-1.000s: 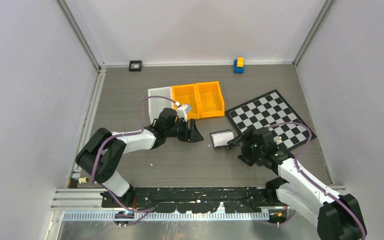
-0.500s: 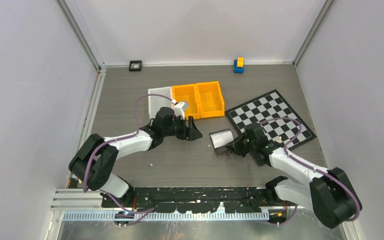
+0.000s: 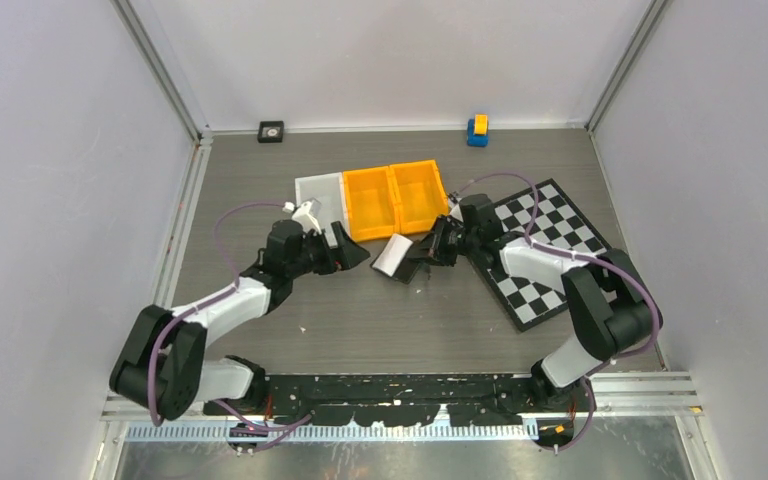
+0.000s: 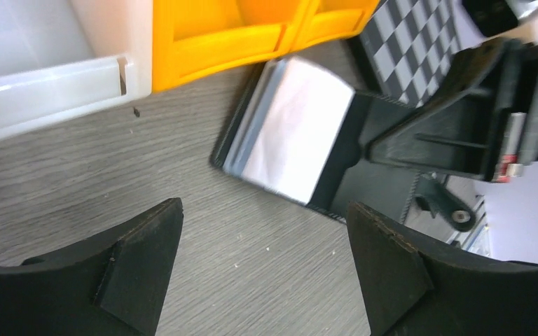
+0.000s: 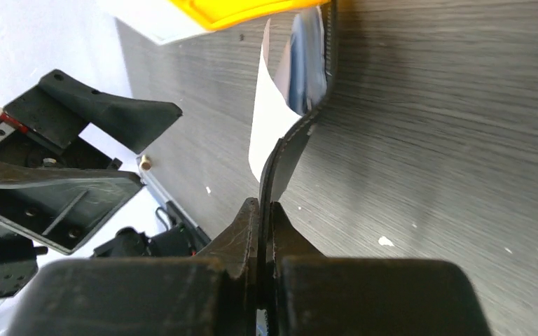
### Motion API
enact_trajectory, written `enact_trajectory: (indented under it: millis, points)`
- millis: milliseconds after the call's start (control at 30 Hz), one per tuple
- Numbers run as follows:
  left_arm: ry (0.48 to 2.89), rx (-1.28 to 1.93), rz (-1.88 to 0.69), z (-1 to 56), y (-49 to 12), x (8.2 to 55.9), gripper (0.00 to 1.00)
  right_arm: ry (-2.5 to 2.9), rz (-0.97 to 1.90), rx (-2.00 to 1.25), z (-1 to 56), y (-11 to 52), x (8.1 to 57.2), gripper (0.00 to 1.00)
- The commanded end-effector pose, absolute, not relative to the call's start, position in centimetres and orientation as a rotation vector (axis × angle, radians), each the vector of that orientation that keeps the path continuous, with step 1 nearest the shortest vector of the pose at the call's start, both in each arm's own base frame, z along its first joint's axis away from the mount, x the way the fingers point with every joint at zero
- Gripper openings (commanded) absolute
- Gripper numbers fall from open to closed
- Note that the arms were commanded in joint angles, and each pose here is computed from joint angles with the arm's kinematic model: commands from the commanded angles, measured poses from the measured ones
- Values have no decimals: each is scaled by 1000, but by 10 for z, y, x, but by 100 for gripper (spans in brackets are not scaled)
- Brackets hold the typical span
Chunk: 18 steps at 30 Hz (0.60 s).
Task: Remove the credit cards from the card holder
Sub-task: Open the card holder at the center of the board.
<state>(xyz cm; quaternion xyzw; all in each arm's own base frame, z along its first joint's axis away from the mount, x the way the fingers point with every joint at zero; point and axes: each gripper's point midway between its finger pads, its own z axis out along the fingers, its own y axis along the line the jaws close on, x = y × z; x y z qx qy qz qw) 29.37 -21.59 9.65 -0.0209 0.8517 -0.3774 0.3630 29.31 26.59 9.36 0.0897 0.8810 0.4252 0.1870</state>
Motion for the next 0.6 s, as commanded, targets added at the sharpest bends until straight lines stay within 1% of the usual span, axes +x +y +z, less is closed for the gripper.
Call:
enact_trajectory:
  millis: [0, 67, 167, 233, 267, 300, 333, 400, 500, 567]
  points:
    - [2040, -102, -967, 135, -203, 305, 92, 2289, 1482, -28, 136, 297, 288, 0]
    - [2042, -103, -972, 137, -202, 304, 93, 2284, 1498, -24, 137, 296, 284, 0]
    - [2077, -86, -1015, 132, -207, 302, 92, 2455, 1301, -6, 108, 281, 283, 0]
    - [2112, -83, -1040, 127, -210, 302, 91, 2555, 1221, 2, 94, 276, 283, 1]
    - [2128, -83, -1045, 125, -211, 302, 90, 2590, 1189, 12, 86, 274, 284, 3]
    - [2139, -79, -1047, 122, -212, 303, 89, 2617, 1158, 25, 78, 272, 286, 8]
    - [2147, -74, -1050, 120, -213, 303, 88, 2643, 1118, 43, 70, 269, 288, 18]
    - [2153, -68, -1052, 118, -215, 304, 85, 2661, 1044, 65, 60, 263, 291, 35]
    - [2150, -108, -1011, 113, -210, 308, 83, 2651, 963, 96, 54, 256, 298, 44]
    - [2132, -181, -1004, 119, -209, 313, 83, 2636, 960, 124, 53, 255, 300, 63]
